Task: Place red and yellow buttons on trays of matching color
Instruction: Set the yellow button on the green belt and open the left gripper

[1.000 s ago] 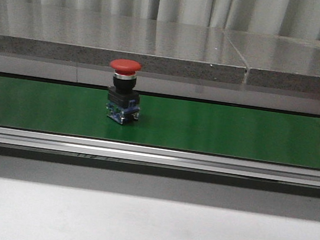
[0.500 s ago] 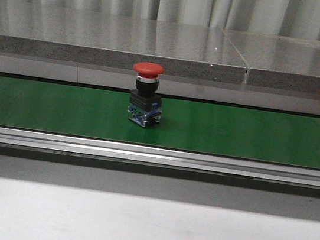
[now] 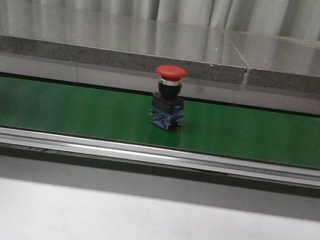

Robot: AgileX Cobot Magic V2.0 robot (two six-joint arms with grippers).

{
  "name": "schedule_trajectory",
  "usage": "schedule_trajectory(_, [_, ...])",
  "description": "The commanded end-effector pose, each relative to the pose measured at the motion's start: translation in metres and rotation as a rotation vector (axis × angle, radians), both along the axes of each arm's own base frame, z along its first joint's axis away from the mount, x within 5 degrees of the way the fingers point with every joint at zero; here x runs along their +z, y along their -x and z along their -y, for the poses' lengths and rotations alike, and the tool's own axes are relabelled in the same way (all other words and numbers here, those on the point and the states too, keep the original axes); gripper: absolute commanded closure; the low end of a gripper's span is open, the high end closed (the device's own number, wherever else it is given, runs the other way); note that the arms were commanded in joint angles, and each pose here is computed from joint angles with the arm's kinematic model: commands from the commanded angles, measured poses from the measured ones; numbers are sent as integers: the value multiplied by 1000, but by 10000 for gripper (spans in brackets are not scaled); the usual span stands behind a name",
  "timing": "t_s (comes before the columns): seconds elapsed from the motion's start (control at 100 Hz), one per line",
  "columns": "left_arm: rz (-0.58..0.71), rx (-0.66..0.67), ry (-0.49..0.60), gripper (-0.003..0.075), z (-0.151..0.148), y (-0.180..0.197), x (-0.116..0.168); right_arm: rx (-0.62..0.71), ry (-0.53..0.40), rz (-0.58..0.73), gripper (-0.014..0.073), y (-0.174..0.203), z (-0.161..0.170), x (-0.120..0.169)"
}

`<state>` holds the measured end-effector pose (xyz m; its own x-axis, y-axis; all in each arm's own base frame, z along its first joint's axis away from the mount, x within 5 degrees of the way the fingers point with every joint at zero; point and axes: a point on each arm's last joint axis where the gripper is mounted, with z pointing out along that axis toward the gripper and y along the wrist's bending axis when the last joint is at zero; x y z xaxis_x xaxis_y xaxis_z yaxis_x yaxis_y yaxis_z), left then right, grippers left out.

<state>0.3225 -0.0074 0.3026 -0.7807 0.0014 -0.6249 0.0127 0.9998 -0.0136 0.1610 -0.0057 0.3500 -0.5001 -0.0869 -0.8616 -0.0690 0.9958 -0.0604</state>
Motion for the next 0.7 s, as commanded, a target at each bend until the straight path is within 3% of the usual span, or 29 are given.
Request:
schedule_trajectory(0.0, [200, -16, -9, 60, 2, 9, 43, -4, 8, 88, 662, -1, 0, 13])
schedule_trajectory(0.22, [417, -78, -4, 60, 16, 51, 88, -4, 8, 88, 662, -1, 0, 13])
schedule_trajectory(0.36, [542, -124, 15, 60, 24, 88, 98, -4, 8, 88, 662, -1, 0, 13])
schedule_trajectory(0.69, [666, -135, 28, 60, 15, 173, 58, -5, 8, 90, 662, -1, 0, 14])
